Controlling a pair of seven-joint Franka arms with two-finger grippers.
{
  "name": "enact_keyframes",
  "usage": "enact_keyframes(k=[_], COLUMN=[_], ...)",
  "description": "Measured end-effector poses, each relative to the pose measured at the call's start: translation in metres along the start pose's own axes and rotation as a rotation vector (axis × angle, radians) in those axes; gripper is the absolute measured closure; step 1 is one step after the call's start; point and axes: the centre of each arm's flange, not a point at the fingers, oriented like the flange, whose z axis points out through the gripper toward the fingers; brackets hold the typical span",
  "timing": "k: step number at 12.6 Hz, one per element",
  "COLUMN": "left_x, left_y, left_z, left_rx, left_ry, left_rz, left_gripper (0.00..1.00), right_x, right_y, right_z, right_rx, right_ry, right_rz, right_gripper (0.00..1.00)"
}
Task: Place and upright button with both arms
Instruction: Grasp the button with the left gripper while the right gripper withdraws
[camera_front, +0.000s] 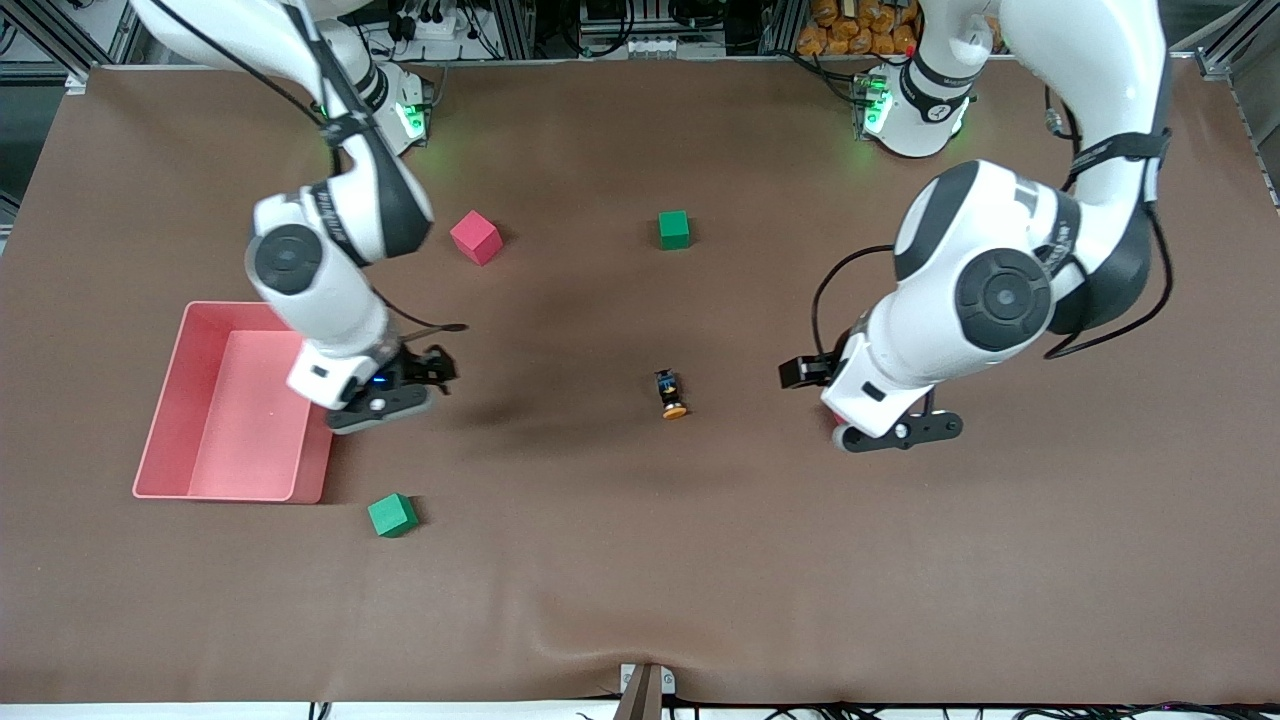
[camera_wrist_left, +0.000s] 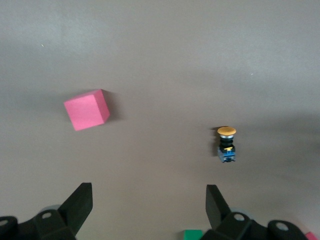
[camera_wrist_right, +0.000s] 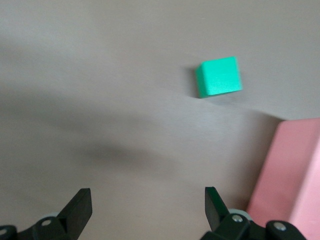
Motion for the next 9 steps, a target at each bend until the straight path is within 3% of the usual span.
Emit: enact_keyframes(k=[3, 7, 9], left_x=[-0.01, -0.007, -0.015], left_y=[0.039, 0.085, 0.11], left_z=[0.023, 0.091, 0.127], left_rx=[-0.024, -0.063, -0.068], left_ry=[0.034, 0.063, 0.07], left_rz=[-0.033, -0.054, -0.057], left_gripper=[0.0, 0.0, 0.0], right_x=[-0.017, -0.026, -0.027], right_y=[0.029, 0.057, 0.067], right_z=[-0.017, -0.03, -0.05], right_rx=[-0.008, -0.015, -0.022], right_ry=[0.01, 0.011, 0.043], right_rz=[-0.011, 0.032, 0.05], right_gripper=[0.0, 0.0, 0.0])
